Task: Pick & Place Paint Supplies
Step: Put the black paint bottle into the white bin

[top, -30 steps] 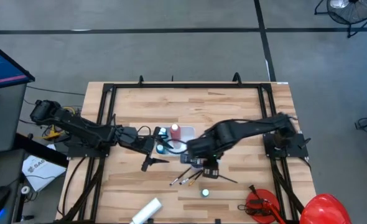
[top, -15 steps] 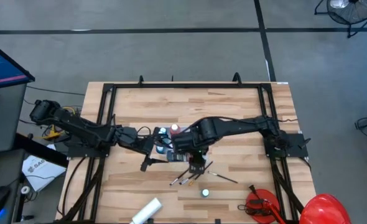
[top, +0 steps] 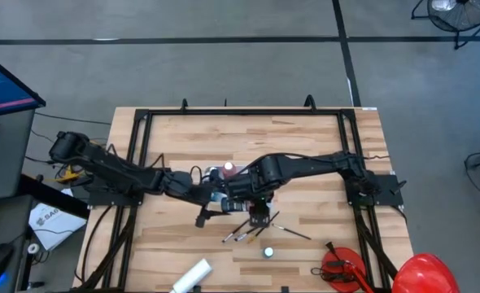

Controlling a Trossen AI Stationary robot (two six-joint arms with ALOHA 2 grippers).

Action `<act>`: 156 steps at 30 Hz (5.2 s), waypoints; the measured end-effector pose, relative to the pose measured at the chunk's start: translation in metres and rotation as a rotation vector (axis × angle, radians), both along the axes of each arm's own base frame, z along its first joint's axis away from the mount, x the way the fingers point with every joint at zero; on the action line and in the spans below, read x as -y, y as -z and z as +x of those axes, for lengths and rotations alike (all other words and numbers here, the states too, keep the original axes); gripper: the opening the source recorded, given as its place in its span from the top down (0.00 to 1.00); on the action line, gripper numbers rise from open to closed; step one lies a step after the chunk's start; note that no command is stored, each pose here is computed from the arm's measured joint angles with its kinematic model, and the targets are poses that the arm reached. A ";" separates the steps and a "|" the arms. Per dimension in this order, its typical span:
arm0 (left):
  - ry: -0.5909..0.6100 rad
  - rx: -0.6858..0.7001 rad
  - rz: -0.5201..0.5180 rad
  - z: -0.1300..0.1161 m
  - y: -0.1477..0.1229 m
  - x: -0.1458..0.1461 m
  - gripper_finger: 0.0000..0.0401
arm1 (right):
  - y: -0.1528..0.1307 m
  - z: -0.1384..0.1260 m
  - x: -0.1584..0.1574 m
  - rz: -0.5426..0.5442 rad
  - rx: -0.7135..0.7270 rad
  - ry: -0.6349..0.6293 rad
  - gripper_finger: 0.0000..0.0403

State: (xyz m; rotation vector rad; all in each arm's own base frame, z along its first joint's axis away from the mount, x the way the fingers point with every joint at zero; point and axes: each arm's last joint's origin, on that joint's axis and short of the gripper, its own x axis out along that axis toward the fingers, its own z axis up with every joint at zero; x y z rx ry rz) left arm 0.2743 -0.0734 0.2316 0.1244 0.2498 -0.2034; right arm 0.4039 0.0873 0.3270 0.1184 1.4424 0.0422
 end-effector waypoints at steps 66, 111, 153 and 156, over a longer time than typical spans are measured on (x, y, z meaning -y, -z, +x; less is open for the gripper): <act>-0.065 0.238 -0.070 -0.076 -0.027 -0.010 0.58 | -0.136 -0.033 -0.034 -0.248 0.965 -0.138 0.44; -0.013 0.740 -0.194 -0.105 -0.014 -0.016 0.58 | 0.025 -0.056 0.025 -0.091 1.867 0.077 0.54; 0.118 0.979 -0.191 -0.094 -0.034 -0.020 0.56 | -0.092 -0.005 -0.031 -0.349 1.487 -0.283 0.51; 0.123 0.975 -0.191 -0.093 -0.034 -0.020 0.56 | -0.082 0.001 -0.037 -0.351 1.445 -0.291 0.53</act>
